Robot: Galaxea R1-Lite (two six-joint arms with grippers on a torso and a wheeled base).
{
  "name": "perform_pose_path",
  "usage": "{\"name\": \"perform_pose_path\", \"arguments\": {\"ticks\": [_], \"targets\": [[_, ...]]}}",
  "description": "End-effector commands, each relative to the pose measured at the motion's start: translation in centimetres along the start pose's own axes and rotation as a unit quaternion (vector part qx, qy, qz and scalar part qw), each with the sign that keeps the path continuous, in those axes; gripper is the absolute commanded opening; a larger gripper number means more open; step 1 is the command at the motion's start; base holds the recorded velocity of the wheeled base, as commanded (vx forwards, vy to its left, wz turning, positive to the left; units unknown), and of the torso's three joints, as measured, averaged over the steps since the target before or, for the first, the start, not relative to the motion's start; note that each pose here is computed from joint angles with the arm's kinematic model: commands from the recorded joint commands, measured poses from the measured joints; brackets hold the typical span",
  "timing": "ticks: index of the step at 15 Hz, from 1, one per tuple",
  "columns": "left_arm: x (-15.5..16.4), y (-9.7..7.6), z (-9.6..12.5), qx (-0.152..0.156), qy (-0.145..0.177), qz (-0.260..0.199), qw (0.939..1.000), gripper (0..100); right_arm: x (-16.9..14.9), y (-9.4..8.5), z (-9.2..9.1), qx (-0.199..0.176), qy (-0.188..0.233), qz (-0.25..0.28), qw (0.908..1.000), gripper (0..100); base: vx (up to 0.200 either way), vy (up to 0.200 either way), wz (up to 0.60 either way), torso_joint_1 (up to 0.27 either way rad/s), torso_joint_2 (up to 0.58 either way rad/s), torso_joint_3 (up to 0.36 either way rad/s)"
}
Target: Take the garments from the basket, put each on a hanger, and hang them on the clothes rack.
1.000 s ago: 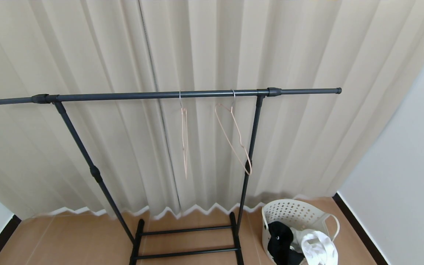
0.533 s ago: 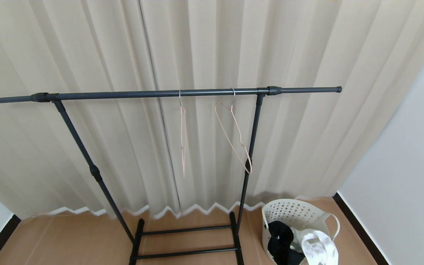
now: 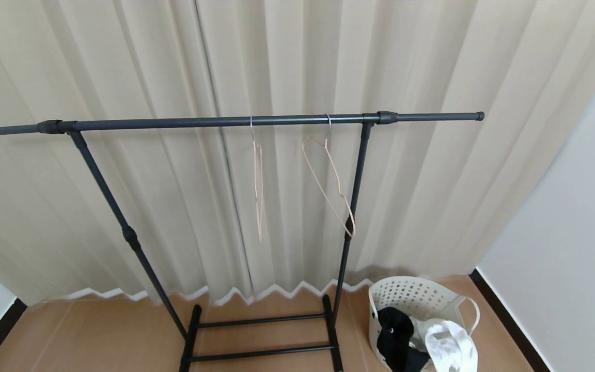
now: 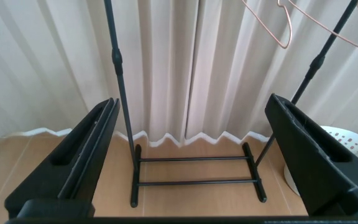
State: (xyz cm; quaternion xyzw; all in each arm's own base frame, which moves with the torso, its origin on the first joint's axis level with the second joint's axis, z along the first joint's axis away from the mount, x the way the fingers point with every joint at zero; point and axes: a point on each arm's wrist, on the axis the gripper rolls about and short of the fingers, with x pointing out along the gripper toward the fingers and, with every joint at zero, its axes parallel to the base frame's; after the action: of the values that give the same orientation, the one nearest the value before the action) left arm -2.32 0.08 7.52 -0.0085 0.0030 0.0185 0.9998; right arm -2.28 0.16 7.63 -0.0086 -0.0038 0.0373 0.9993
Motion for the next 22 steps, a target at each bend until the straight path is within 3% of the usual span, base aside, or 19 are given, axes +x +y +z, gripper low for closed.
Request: {"name": "perform_pose_path", "arguments": {"ticks": [1,22], "targets": [[0.01,0.0,0.0,0.0,0.001,0.001,1.0,100,0.0,0.0,0.0,-0.001,0.0,0.0,1.0,100,0.0,0.0,0.0,-0.154,0.34,0.198],[0.01,-0.01,0.0,0.001,0.001,-0.001,1.0,100,0.0,0.0,0.0,0.001,0.0,-0.001,1.0,100,0.0,0.0,0.0,-0.154,0.38,0.219]]}}
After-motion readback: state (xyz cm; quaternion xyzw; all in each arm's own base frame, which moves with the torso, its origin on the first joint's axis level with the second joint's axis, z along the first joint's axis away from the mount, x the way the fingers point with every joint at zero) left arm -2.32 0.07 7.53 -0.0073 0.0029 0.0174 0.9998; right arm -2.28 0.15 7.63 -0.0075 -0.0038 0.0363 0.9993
